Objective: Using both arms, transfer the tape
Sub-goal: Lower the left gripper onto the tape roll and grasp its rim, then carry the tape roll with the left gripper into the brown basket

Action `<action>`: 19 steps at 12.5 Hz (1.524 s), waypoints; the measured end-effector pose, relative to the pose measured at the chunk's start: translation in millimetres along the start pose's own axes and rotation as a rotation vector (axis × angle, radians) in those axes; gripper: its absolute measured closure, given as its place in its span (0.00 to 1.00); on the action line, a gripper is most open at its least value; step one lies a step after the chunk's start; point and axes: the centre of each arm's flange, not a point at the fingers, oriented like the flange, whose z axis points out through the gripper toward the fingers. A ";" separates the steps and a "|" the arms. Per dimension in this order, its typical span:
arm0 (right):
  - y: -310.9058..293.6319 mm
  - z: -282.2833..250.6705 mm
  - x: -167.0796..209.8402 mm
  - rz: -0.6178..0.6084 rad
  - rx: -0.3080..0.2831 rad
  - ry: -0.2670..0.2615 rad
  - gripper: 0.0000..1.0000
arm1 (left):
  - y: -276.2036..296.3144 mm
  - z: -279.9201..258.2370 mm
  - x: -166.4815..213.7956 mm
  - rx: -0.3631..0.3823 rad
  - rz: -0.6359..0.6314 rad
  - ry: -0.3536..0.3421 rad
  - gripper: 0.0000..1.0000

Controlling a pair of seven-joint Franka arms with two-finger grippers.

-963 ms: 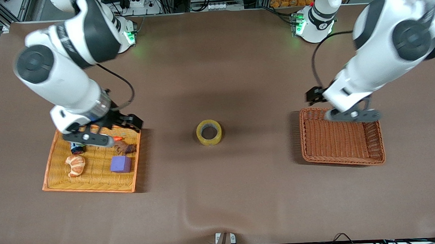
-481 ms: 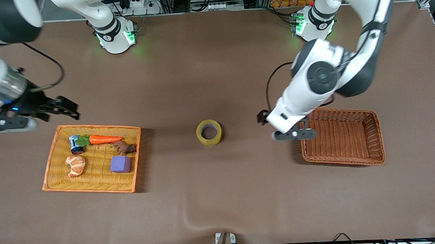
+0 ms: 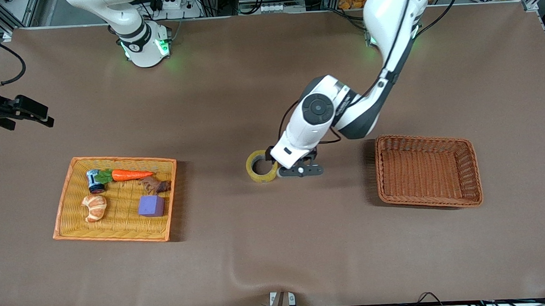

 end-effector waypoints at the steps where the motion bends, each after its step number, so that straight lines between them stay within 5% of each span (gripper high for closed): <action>1: 12.6 4.9 -5.0 0.001 0.004 -0.012 0.00 | 3.1 13.5 -2.9 -0.006 0.005 0.001 0.00; 8: 37.1 14.1 -31.8 -0.064 -0.015 -0.059 0.00 | 8.9 81.7 -25.9 0.009 0.027 -0.043 0.04; 14: 33.2 15.9 -31.5 -0.074 -0.016 -0.064 0.00 | 8.0 98.0 -28.0 0.022 0.059 -0.030 0.73; 19: 30.9 4.5 -19.6 -0.080 -0.031 -0.002 0.00 | -13.6 60.7 9.4 0.046 0.032 0.010 0.78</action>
